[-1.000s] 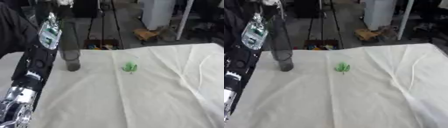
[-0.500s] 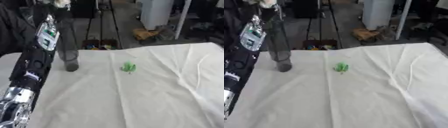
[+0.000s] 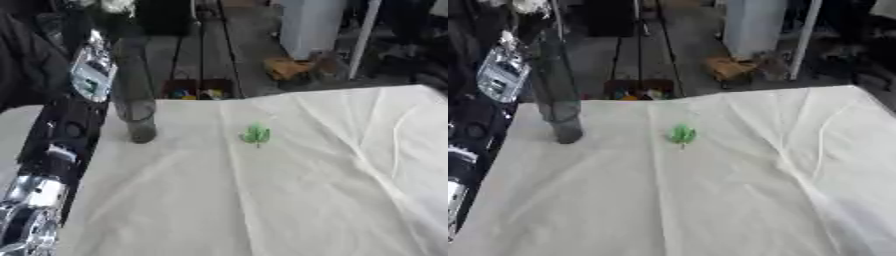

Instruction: Arrange flowers into the vase.

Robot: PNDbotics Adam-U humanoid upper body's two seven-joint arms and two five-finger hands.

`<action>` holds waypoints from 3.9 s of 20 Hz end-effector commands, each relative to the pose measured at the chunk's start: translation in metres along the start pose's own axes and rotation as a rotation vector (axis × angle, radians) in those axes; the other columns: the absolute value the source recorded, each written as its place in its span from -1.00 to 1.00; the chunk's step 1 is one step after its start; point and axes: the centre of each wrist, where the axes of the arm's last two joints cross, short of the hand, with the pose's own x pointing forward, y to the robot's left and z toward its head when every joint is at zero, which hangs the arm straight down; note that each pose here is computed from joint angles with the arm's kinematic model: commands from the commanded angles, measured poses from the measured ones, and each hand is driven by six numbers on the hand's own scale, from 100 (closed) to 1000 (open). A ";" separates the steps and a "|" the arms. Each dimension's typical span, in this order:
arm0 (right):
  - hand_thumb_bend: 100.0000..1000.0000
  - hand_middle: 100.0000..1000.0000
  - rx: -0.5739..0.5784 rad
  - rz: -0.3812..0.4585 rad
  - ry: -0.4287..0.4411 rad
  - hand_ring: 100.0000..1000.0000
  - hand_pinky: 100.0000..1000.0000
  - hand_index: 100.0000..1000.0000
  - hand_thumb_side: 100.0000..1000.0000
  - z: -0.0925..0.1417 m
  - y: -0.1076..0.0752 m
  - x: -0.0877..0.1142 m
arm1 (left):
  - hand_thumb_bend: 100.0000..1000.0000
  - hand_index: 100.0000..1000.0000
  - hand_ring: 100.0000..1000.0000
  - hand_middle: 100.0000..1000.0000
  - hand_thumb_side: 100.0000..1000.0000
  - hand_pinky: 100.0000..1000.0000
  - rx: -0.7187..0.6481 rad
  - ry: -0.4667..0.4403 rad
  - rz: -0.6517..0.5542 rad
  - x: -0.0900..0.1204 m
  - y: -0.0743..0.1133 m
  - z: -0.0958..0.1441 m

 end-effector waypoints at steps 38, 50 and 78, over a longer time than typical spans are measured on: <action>-1.00 0.65 -0.016 0.021 -0.018 1.00 0.72 0.98 0.71 -0.001 -0.008 0.007 | 0.64 0.45 0.49 0.52 0.54 0.50 -0.155 -0.016 -0.088 -0.031 0.008 0.005; -1.00 0.65 -0.026 0.014 -0.012 1.00 0.72 0.98 0.72 0.001 -0.007 0.005 | 0.71 0.36 0.43 0.48 0.50 0.43 -0.117 -0.132 0.014 -0.050 0.036 0.015; -1.00 0.65 -0.036 0.009 -0.014 1.00 0.72 0.98 0.74 0.002 -0.006 0.003 | 0.80 0.33 0.23 0.34 0.34 0.17 -0.042 -0.709 0.596 -0.097 0.107 0.109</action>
